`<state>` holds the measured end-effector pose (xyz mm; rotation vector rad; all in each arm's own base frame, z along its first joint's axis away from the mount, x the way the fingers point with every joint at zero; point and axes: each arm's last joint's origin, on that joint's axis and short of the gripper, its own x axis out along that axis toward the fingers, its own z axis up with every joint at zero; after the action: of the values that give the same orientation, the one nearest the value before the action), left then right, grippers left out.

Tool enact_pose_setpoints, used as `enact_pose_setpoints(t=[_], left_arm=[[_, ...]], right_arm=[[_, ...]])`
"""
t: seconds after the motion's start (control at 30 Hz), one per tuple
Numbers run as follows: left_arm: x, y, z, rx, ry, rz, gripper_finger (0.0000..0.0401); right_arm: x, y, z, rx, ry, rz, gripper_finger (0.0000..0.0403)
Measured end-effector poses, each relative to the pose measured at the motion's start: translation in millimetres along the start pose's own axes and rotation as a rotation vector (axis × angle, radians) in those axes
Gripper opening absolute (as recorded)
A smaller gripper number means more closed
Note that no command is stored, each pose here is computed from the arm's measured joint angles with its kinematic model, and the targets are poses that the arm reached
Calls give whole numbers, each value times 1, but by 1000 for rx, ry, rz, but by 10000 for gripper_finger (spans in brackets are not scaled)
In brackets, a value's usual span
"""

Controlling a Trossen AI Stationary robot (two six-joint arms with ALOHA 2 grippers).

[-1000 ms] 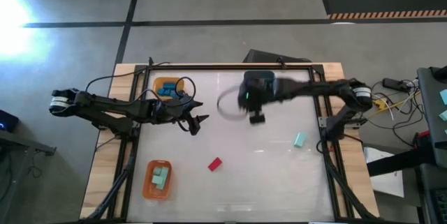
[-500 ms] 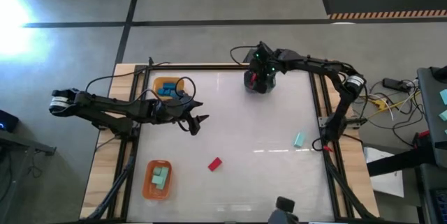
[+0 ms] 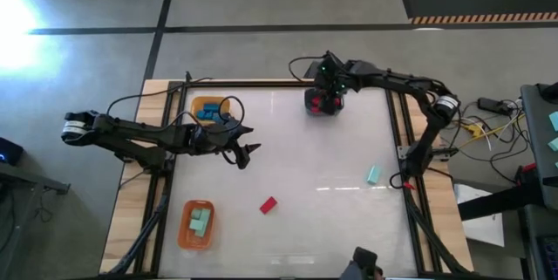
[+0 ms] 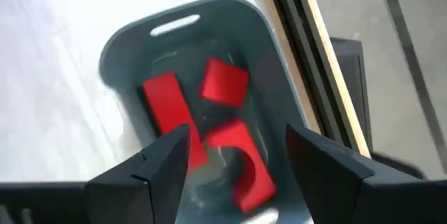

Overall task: Sort & place blocks by color
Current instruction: Put the light blue block into the orange bin

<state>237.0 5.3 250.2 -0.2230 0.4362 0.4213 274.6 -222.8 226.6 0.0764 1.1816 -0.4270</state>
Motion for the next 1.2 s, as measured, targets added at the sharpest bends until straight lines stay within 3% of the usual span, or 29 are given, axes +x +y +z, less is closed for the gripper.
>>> enact_pose_setpoints(t=[0.2,0.3,0.53,0.67,0.87,1.0,1.13,1.2], left_arm=[[-4,-10,0,15,2,-49,272],[-8,-22,0,-5,1,-92,272],[-10,-63,-24,-46,90,-184,272],[-5,-84,-37,-116,130,-184,272],[8,-102,-39,-119,93,-203,272],[10,-105,-34,-78,77,-209,272],[7,-104,-29,-50,60,-215,272],[5,-104,-27,-43,47,-219,272]], right_arm=[[-25,28,-9,57,33,47,200],[-37,57,-19,25,23,100,182],[-65,133,-54,14,-157,235,154],[-83,168,-75,168,-234,333,143],[-111,200,-108,459,-74,482,159],[-118,207,-133,629,120,407,188],[-115,203,-161,744,361,166,209],[-113,201,-168,760,403,47,217]])
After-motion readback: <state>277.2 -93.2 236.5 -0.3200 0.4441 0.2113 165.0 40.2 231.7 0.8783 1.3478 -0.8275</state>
